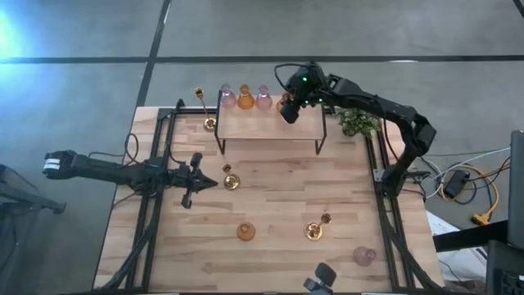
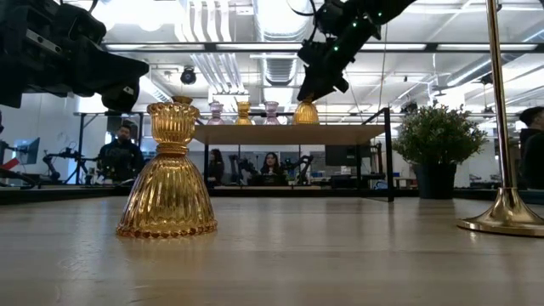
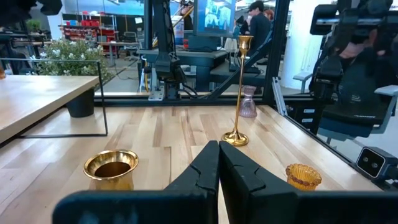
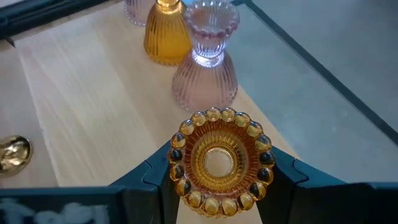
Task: Pick & Place candle stick holders
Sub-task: Put the top yellow glass candle holder on the shelf aligned with the other glass candle holders
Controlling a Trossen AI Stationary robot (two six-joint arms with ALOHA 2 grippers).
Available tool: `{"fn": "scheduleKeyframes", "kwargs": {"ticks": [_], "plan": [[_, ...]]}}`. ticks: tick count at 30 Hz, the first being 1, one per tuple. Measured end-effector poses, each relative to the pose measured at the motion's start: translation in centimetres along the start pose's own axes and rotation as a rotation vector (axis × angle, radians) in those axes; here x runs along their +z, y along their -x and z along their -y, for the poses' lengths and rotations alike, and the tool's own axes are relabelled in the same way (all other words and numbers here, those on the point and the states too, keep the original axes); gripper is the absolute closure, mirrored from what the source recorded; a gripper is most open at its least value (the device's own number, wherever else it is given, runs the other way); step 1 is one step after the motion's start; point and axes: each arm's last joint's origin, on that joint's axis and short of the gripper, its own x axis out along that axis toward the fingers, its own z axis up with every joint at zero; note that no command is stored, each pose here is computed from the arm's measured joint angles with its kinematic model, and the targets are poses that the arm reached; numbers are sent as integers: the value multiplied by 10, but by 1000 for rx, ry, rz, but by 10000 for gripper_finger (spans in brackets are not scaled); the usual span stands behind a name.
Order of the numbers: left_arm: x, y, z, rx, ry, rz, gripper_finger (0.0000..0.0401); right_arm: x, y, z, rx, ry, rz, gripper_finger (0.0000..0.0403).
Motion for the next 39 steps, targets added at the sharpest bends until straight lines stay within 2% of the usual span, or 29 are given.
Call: {"fn": "scheduleKeyframes", "kwargs": {"ticks": [20,39], "plan": [[0,0,0,0,0,0,387,0,-7,23,-39,9,16,257],[0,0,0,0,0,0,387,-1,-34,28,3,6,28,257]]}}
